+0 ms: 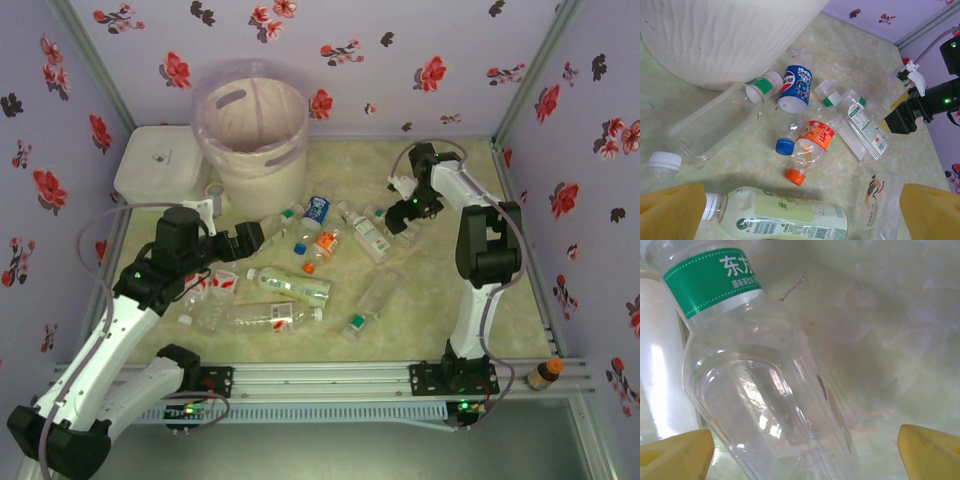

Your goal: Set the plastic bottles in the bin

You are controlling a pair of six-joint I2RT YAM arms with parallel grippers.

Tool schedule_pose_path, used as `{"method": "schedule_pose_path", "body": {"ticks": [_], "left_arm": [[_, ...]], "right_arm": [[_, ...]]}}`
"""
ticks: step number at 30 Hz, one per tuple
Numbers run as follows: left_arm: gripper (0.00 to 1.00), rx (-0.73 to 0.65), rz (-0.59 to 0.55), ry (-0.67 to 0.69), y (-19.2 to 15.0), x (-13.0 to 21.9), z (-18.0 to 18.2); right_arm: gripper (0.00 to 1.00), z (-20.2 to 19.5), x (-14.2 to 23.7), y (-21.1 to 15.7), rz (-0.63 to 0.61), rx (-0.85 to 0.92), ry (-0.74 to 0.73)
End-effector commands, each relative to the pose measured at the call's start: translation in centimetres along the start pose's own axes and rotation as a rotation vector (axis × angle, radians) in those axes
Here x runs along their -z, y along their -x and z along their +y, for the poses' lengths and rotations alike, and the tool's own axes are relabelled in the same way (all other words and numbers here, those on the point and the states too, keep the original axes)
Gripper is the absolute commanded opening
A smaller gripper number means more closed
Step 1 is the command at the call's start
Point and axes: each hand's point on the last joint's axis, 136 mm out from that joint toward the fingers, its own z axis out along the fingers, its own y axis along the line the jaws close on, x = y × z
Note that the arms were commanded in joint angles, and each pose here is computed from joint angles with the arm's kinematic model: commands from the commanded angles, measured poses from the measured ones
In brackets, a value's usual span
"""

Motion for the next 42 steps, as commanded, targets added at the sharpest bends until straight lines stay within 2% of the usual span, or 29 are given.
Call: {"method": "schedule_pose_path", "body": {"ticks": [1, 6, 13, 16, 19, 22, 27, 30, 34, 38, 42], "left_arm": [[1.0, 0.001, -0.008, -0.015, 0.3, -0.1, -0.4], [1.0, -0.006, -0.001, -0.011, 0.5, -0.3, -0.5], [1.0, -0.008, -0.001, -0.012, 0.8, -0.7, -0.7], [1.0, -0.007, -0.002, -0.022, 1.0, -0.7, -1.0], [1.0, 0.002, -0.018, -0.053, 1.5, -0.6, -1.7], [1.0, 0.042, -0.078, -0.17, 2.6, -0.4, -3.7], [0.99, 0.095, -0.15, -0.317, 4.4, -0.1, -6.4], [1.0, 0.083, -0.166, -0.387, 4.9, -0.2, -8.5], [1.0, 0.07, -0.175, -0.502, 4.8, -1.3, -11.6], [1.0, -0.009, -0.118, -0.495, 4.0, -3.2, -13.4], [0.99, -0.025, -0.108, -0.419, 4.0, -4.8, -12.4]], "right_arm": [[0.95, 1.1, -1.0, -1.6, 0.071, -0.021, 0.076], [0.91, 0.5, -1.7, -1.9, 0.077, -0.065, 0.077], [0.66, 0.0, -0.8, -1.8, 0.047, -0.117, 0.095], [0.62, -0.4, 0.5, -1.7, 0.011, -0.143, 0.073], [0.52, -1.0, 2.8, -1.4, -0.076, -0.2, 0.047], [0.44, -0.7, 5.1, -0.9, -0.187, -0.277, 0.068], [0.37, -0.1, 9.4, -0.4, -0.391, -0.378, 0.044], [0.32, 2.9, 12.3, 0.5, -0.553, -0.377, 0.16], [0.28, 9.1, 15.1, 1.6, -0.732, -0.293, 0.362], [0.26, 16.4, 15.1, 1.4, -0.766, -0.17, 0.502], [0.24, 20.4, 15.5, 1.2, -0.783, -0.107, 0.595]]}}
